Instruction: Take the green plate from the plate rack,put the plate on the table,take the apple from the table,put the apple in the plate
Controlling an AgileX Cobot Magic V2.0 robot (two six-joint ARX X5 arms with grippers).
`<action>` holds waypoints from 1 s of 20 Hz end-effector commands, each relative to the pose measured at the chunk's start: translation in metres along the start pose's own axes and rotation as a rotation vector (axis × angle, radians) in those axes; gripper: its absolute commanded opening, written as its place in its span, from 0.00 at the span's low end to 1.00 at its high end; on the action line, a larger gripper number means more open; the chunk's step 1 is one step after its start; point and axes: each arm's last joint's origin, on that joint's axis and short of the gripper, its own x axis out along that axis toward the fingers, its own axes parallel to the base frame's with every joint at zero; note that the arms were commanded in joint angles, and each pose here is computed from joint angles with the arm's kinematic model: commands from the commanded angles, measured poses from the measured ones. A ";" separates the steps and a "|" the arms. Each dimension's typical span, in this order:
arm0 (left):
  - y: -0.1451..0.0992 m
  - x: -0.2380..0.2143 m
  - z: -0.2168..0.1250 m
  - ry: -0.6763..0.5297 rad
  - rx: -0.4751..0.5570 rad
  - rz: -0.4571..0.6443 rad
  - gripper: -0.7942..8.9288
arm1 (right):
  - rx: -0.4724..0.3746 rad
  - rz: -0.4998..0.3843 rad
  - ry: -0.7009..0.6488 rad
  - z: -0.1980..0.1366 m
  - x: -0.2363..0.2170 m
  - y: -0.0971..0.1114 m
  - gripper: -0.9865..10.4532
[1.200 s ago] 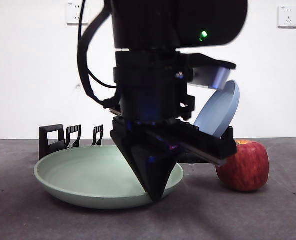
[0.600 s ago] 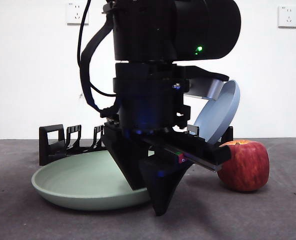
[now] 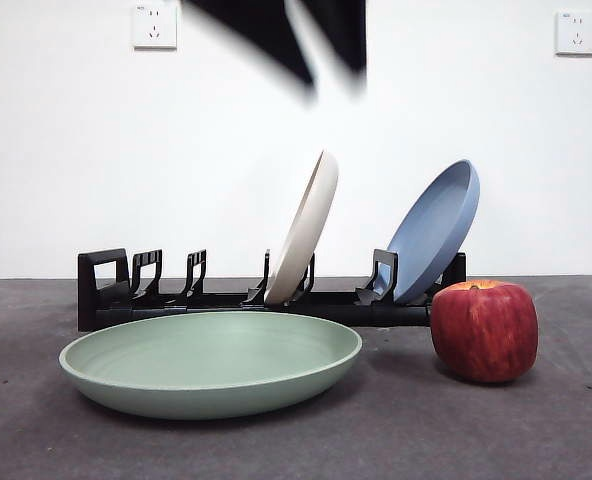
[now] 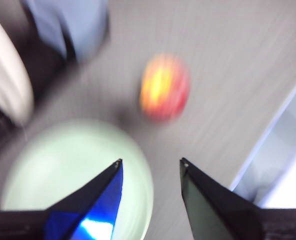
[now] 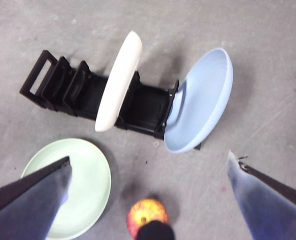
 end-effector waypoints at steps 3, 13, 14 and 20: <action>0.021 -0.119 0.011 -0.299 -0.053 -0.149 0.28 | 0.003 -0.001 0.122 -0.011 0.004 -0.001 0.66; 0.068 -0.261 -0.055 -0.495 -0.074 -0.039 0.28 | -0.005 -0.042 0.237 -0.068 0.006 0.018 0.66; 0.071 -0.267 -0.062 -0.498 -0.080 -0.020 0.28 | 0.004 -0.055 0.244 -0.080 0.007 0.021 0.66; 0.080 -0.274 -0.087 -0.418 -0.128 0.101 0.28 | 0.062 -0.087 0.287 -0.154 0.029 0.033 0.66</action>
